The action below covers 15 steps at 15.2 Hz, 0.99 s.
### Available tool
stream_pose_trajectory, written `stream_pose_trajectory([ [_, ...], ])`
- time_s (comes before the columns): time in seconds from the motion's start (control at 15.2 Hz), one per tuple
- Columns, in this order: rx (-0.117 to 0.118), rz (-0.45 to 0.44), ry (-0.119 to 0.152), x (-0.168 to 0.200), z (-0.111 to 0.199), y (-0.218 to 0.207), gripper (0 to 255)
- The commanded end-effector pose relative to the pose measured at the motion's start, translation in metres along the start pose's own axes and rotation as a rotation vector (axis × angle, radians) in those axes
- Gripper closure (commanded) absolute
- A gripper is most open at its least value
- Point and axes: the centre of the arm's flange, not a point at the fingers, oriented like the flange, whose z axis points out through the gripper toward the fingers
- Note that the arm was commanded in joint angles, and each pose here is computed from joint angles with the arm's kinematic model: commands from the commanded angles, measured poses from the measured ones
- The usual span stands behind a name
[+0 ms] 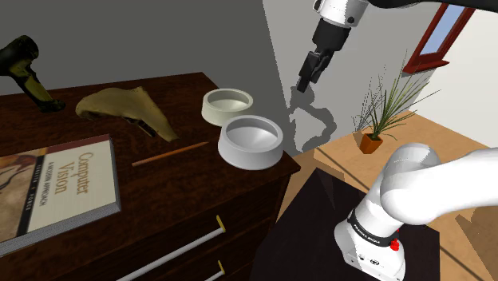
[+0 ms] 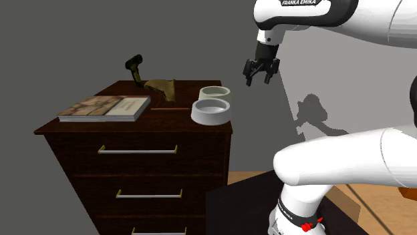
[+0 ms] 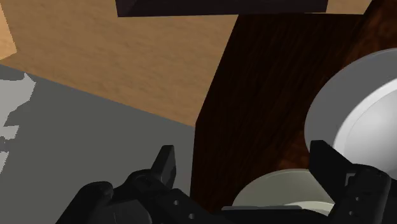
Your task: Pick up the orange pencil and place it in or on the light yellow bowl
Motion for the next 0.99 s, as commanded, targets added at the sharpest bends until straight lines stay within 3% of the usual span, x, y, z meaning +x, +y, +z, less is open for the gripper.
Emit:
stream_pose_trajectory([
  [0.0, 0.0, 0.0, 0.0, 0.0, 0.0, 0.0, 0],
  [0.46, -0.027, -0.314, -0.058, 0.078, 0.023, -0.061, 0],
  [0.92, -0.055, -0.627, -0.116, 0.132, 0.052, -0.143, 0],
])
